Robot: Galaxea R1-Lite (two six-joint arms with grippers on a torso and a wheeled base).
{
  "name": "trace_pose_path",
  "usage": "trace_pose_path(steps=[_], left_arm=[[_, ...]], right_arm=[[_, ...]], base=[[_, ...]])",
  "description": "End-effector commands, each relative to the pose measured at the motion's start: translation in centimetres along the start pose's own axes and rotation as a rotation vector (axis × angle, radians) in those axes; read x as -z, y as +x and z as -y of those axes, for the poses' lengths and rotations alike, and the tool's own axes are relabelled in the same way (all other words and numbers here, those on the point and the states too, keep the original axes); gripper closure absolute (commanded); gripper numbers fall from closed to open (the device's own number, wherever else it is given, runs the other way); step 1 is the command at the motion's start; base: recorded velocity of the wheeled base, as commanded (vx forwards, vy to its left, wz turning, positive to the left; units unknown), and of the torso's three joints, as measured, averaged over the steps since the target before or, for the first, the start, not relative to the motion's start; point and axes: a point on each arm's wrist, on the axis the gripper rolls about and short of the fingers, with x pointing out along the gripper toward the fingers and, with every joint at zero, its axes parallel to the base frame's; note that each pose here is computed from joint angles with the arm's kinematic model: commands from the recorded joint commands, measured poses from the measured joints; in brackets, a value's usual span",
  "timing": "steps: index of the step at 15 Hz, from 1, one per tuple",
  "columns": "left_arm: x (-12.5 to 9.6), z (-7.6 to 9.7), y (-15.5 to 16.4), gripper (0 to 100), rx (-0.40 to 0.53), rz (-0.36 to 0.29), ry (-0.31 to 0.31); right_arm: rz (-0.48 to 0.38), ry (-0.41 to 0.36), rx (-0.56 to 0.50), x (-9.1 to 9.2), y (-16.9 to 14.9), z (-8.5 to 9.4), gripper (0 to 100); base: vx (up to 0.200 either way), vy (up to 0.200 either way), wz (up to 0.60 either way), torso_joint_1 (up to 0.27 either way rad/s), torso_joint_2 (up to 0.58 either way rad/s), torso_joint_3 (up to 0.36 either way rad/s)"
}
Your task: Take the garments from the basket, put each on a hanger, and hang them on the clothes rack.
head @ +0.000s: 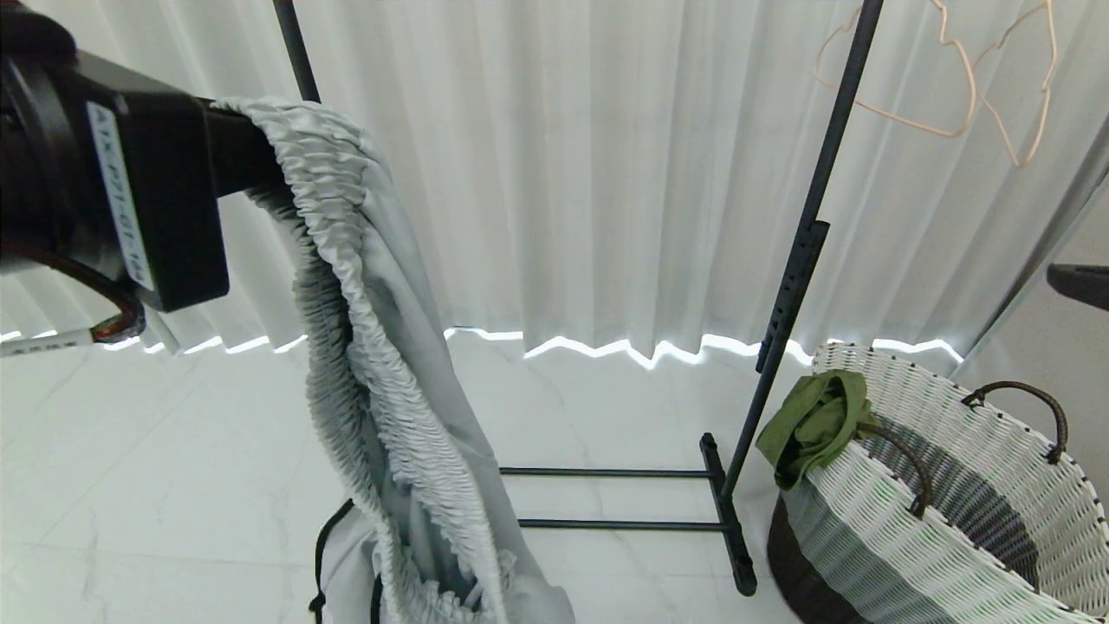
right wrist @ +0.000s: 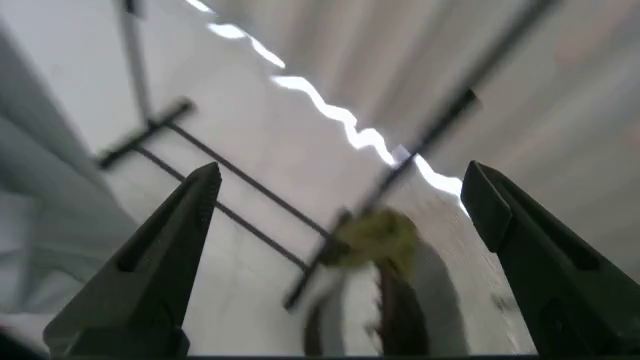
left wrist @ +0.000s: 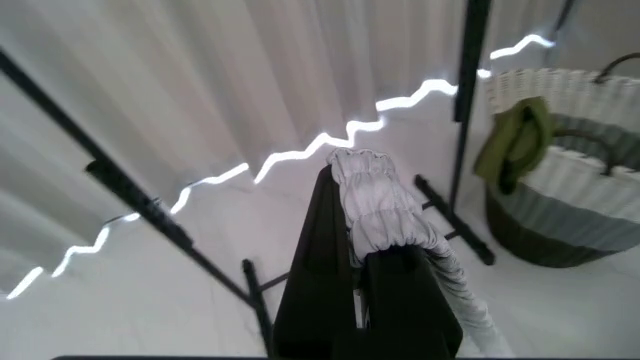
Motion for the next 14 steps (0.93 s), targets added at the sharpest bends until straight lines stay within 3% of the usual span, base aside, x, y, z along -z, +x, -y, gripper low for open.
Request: trace_pose_path(steps=[1, 4, 6, 14], left_arm=[[0.3, -1.2, -0.6, 100, -0.041, 0.002, 0.016], [1.2, -2.3, -1.3, 100, -0.095, -0.013, 0.022], [1.4, -2.5, -1.6, 100, -0.099, -0.015, 0.023], [1.5, -2.8, -1.8, 100, -0.115, -0.015, 0.035]], right_arm=[[-0.149, 0.010, 0.216, 1.7, -1.0, 2.1, 0], [-0.285, 0.002, 0.422, 3.2, -1.3, 3.9, 0], [-0.334, 0.012, 0.500, 3.8, -1.2, 4.6, 0], [-0.325, 0.011, 0.532, 3.9, -1.5, 4.6, 0]], base=[[0.000, 0.000, 0.00, 0.000, 0.00, 0.000], [0.000, 0.000, 0.00, 0.000, 0.00, 0.000], [0.000, 0.000, 0.00, 0.000, 0.00, 0.000], [0.000, 0.000, 0.00, 0.000, 0.00, 0.000]])
